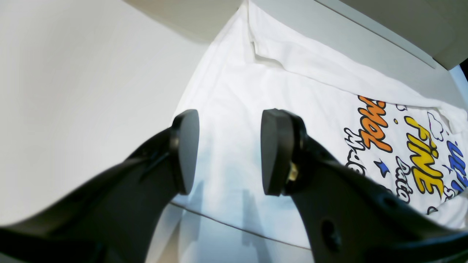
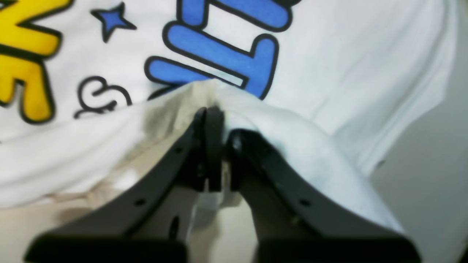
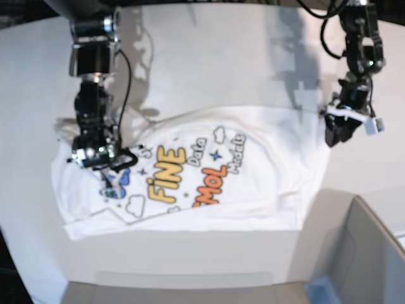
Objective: Layout the t-shirt on the table in an organized manner, then fold the t-shirt properly
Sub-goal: 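Grasp the shirt edge near the collar with the right gripper, then grasp the shirt edge with the left gripper, holding with the right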
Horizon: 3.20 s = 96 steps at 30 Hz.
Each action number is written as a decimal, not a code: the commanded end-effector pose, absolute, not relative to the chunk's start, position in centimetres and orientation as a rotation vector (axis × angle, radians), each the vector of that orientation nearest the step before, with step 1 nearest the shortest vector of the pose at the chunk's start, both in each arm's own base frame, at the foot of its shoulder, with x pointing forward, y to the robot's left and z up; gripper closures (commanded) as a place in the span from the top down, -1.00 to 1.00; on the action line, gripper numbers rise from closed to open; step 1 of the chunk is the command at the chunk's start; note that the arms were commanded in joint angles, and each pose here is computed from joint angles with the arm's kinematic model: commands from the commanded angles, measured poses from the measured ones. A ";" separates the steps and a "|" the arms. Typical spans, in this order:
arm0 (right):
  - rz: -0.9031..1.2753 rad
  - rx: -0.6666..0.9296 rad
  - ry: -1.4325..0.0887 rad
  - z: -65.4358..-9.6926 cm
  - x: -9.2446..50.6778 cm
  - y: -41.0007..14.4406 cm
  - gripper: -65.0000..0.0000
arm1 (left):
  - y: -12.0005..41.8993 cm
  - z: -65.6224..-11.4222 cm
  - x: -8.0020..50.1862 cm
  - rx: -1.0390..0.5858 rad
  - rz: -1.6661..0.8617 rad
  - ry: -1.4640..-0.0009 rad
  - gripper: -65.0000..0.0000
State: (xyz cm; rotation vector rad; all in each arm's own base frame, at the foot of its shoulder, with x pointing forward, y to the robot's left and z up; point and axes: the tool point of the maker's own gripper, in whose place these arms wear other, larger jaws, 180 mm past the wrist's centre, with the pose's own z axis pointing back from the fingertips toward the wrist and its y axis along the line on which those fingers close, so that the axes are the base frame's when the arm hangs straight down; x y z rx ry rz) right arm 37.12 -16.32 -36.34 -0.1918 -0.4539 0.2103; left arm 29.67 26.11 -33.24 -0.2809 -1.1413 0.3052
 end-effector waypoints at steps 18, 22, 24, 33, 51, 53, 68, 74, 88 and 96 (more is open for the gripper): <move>0.321 -0.162 -0.916 -31.2 31.7 -12.6 -0.39 | 24.2 -32.7 30.2 -0.321 0.252 -1.154 -0.18; 0.312 -0.131 -0.812 -34.9 28.9 -12.3 -0.39 | 24.2 -32.7 30.2 -0.321 0.252 -1.154 -0.18; 0.297 -0.121 -0.781 -36.1 28.3 -12.2 -0.39 | 24.2 -32.7 30.2 -0.321 0.252 -1.154 -0.18; 0.241 -0.120 -0.786 -36.1 29.0 -12.6 -0.39 | 24.2 -32.7 30.2 -0.321 0.252 -1.154 -0.18; 0.084 -0.162 -0.760 -37.5 30.7 -14.4 -0.39 | 24.4 -32.7 30.2 -0.319 0.254 -1.155 -0.18; 0.085 -0.161 -0.769 -37.2 30.8 -14.3 -0.48 | 24.4 -32.7 30.2 -0.319 0.254 -1.155 -0.18; 0.061 -0.162 -0.979 -30.0 32.7 -14.2 -1.00 | 24.4 -31.6 31.4 -0.325 0.250 -1.191 -0.18; 0.050 -0.166 -1.070 -26.7 34.7 -14.3 -1.00 | 24.4 -31.6 31.4 -0.325 0.250 -1.191 -0.18; 0.038 -0.134 -1.037 -27.9 34.5 -13.3 -1.00 | 24.2 -33.6 32.1 -0.333 0.232 -1.039 -0.13; 0.040 -0.134 -1.010 -28.9 34.1 -13.3 -1.00 | 27.5 -34.8 30.5 -0.257 0.287 -0.981 -0.10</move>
